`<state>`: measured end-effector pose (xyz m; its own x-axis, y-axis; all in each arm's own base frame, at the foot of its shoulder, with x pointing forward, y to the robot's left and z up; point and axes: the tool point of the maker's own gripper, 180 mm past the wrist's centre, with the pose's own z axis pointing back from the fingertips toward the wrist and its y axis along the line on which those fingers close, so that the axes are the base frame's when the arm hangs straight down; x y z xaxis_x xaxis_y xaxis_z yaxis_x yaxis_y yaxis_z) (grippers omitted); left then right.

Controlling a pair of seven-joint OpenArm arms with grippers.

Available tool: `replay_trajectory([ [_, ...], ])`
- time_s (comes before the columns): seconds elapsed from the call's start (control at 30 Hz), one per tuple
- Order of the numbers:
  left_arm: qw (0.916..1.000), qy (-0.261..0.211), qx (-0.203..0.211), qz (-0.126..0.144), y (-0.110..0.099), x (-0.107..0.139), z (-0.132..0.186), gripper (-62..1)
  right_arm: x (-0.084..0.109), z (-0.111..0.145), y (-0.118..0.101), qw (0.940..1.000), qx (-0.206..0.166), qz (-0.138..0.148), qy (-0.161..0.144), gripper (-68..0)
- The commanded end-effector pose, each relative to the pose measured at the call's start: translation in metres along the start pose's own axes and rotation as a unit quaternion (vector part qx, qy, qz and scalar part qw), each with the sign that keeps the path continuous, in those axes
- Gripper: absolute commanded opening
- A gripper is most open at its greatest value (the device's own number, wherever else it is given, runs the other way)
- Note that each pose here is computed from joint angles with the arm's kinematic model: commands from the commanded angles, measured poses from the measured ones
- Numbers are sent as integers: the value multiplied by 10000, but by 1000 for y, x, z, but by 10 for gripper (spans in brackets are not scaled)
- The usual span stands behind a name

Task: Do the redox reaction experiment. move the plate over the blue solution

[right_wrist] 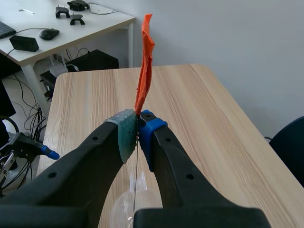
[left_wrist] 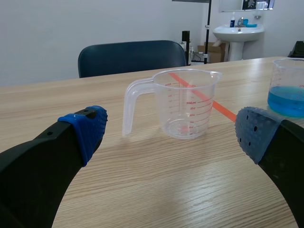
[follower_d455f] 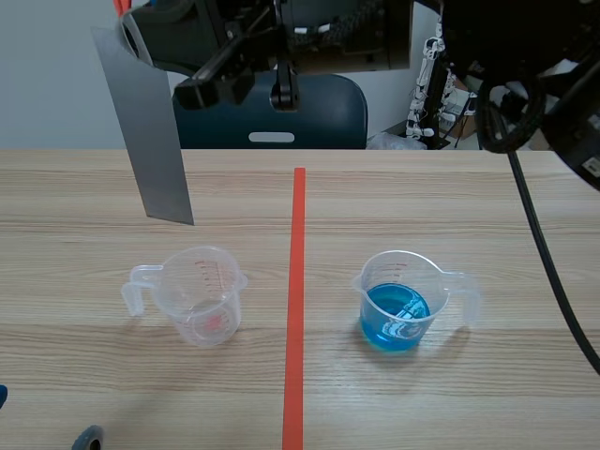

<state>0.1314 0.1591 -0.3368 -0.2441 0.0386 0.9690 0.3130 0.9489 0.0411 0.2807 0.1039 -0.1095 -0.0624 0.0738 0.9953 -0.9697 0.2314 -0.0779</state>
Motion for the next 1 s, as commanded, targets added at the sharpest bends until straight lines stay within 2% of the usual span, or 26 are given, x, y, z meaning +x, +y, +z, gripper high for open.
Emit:
replay_trajectory([
  [0.0, 9999, -145, -23, -15, 2, 7, -2, -41, 8, 4, -5, 9999, -39, 42, -151, -669],
  [0.6, 9999, -136, -20, -14, 2, 7, -1, -41, 4, 9, -6, 9999, -23, 80, -88, -669],
  [0.83, 9999, -128, -23, -12, 2, 6, -1, -41, 2, 18, -7, 9999, 25, -37, -95, -669],
  [0.97, 10000, -93, -32, -13, 1, 5, -1, -41, 0, 27, -8, 9999, 75, -13, -90, -669],
])
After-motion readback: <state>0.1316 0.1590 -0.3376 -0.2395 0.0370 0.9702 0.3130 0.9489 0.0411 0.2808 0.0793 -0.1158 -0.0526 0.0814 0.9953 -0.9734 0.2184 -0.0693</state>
